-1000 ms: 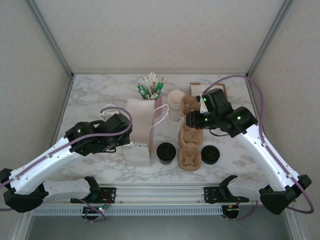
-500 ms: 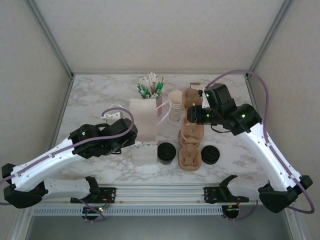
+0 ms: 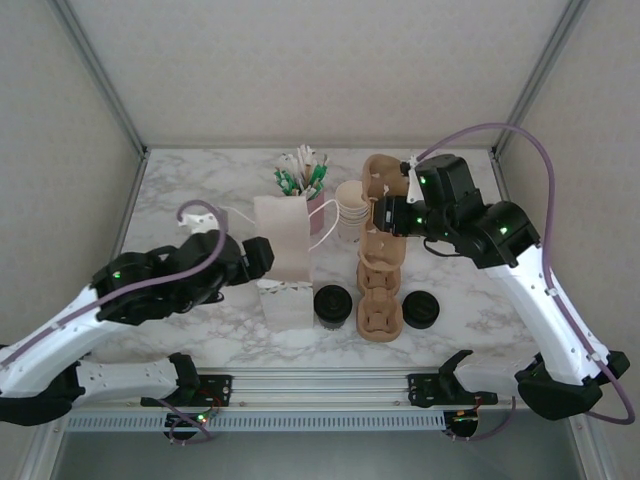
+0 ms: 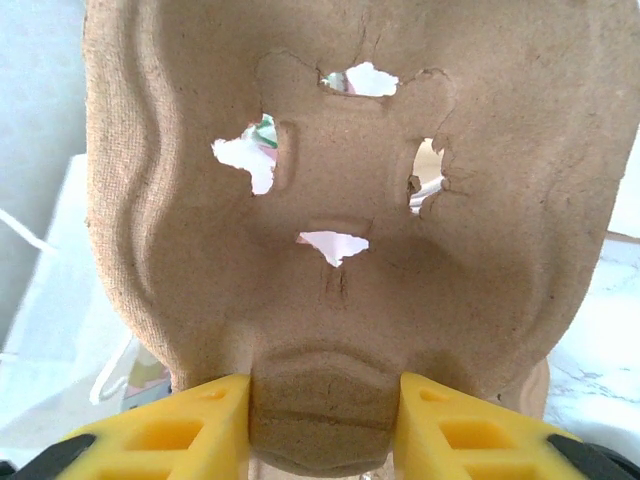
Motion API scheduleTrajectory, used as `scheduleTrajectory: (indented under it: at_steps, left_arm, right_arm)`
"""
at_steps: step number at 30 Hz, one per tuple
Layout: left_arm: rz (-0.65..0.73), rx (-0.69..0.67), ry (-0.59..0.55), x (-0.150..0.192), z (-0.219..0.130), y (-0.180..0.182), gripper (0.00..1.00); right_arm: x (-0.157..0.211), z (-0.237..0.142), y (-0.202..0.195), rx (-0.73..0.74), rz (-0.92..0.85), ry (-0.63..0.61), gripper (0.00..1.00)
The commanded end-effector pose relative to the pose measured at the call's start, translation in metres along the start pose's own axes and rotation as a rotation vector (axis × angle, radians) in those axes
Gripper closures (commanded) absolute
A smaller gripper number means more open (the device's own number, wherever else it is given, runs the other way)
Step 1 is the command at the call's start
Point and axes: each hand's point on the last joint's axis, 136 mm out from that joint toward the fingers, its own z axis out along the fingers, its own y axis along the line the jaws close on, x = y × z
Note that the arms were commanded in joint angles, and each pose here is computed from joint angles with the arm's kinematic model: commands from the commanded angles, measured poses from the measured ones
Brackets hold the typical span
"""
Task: Pack the takeout coffee
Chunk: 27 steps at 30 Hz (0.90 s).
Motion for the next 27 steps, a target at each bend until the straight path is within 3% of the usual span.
scheduleTrajectory:
  at_steps: [1, 4, 9, 13, 17, 24, 27]
  left_arm:
    - [0.142, -0.069, -0.113, -0.035, -0.019, 0.014, 0.03]
    - [0.203, -0.118, -0.1, -0.054, -0.016, 0.019, 0.04]
    - [0.337, -0.08, 0.072, -0.074, 0.011, 0.006, 0.1]
    - [0.49, -0.057, 0.231, -0.077, 0.051, -0.003, 0.16]
    - [0.546, -0.059, 0.27, -0.087, 0.088, 0.0, 0.17]
    - [0.733, 0.038, 0.411, -0.068, 0.122, -0.006, 0.14]
    - [0.771, -0.004, 0.432, -0.068, 0.136, 0.002, 0.19]
  right_arm:
    - [-0.009, -0.006, 0.012, 0.004, -0.014, -0.026, 0.62]
    - [-0.014, -0.009, 0.029, -0.005, -0.054, -0.047, 0.62]
    - [-0.02, -0.013, 0.049, -0.012, -0.1, -0.073, 0.62]
    - [-0.024, -0.014, 0.063, -0.025, -0.126, -0.084, 0.62]
    - [-0.024, -0.016, 0.068, -0.036, -0.137, -0.085, 0.62]
    - [-0.018, -0.017, 0.07, -0.041, -0.164, -0.052, 0.62]
    - [-0.017, -0.017, 0.071, -0.049, -0.166, -0.049, 0.62]
